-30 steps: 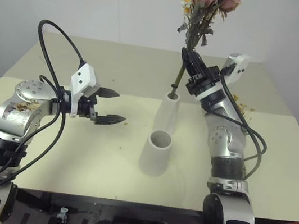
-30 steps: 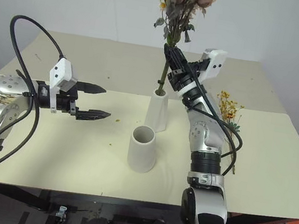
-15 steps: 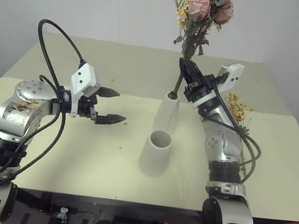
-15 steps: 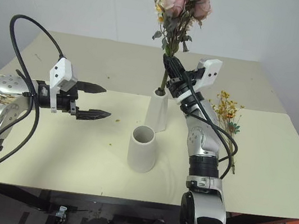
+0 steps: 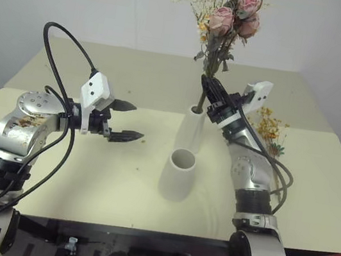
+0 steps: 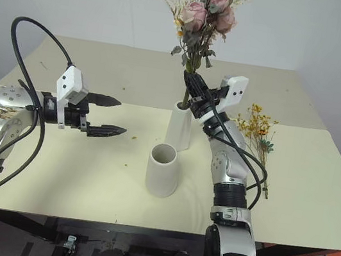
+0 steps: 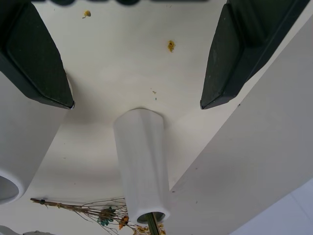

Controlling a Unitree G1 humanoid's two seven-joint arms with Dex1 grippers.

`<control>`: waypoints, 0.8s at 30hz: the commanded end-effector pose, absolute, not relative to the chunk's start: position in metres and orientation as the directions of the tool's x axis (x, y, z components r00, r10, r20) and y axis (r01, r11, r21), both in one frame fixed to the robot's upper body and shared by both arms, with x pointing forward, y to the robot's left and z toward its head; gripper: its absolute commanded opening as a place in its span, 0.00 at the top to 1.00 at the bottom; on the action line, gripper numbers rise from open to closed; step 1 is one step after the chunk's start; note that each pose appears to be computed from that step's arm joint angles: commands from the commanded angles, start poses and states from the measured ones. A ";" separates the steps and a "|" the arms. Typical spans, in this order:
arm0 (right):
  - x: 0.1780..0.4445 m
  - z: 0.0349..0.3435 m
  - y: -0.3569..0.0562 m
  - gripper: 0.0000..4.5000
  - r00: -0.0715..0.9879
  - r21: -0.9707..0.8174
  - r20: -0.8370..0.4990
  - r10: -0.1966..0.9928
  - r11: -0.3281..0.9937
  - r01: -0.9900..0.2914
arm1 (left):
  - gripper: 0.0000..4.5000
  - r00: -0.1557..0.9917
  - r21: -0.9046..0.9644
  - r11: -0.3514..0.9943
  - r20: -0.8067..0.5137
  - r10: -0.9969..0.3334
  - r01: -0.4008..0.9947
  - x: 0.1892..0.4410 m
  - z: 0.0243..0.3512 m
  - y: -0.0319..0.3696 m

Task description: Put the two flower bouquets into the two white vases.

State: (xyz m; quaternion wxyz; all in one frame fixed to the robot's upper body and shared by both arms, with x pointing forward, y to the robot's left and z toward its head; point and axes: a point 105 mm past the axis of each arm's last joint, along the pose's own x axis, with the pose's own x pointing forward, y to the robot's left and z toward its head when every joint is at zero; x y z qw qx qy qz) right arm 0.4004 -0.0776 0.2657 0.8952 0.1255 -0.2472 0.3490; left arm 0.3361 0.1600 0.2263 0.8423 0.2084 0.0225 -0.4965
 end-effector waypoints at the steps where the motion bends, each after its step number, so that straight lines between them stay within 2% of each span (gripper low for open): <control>1: 0.392 0.280 -0.079 0.95 0.598 -0.005 0.584 0.549 0.739 -0.674 | 0.00 0.516 0.365 0.422 -0.211 -0.830 0.830 0.336 0.239 0.160; 3: 0.392 0.280 -0.079 0.95 0.596 -0.009 0.590 0.545 0.743 -0.669 | 0.00 0.516 0.365 0.422 -0.211 -0.831 0.830 0.336 0.239 0.160; 5: 0.391 0.281 -0.080 0.78 0.591 -0.010 0.599 0.541 0.742 -0.670 | 0.00 0.516 0.365 0.422 -0.211 -0.830 0.830 0.336 0.238 0.160; 7: 0.389 0.283 -0.080 0.66 0.582 -0.013 0.609 0.540 0.740 -0.673 | 0.00 0.516 0.365 0.422 -0.211 -0.830 0.829 0.336 0.238 0.160; 15: 0.375 0.285 -0.081 0.03 0.552 -0.039 0.625 0.553 0.728 -0.685 | 0.00 0.516 0.371 0.421 -0.207 -0.832 0.828 0.336 0.239 0.160; 24: 0.355 0.276 -0.075 0.01 0.503 -0.060 0.609 0.613 0.668 -0.741 | 0.00 0.506 0.375 0.410 -0.205 -0.838 0.831 0.337 0.240 0.160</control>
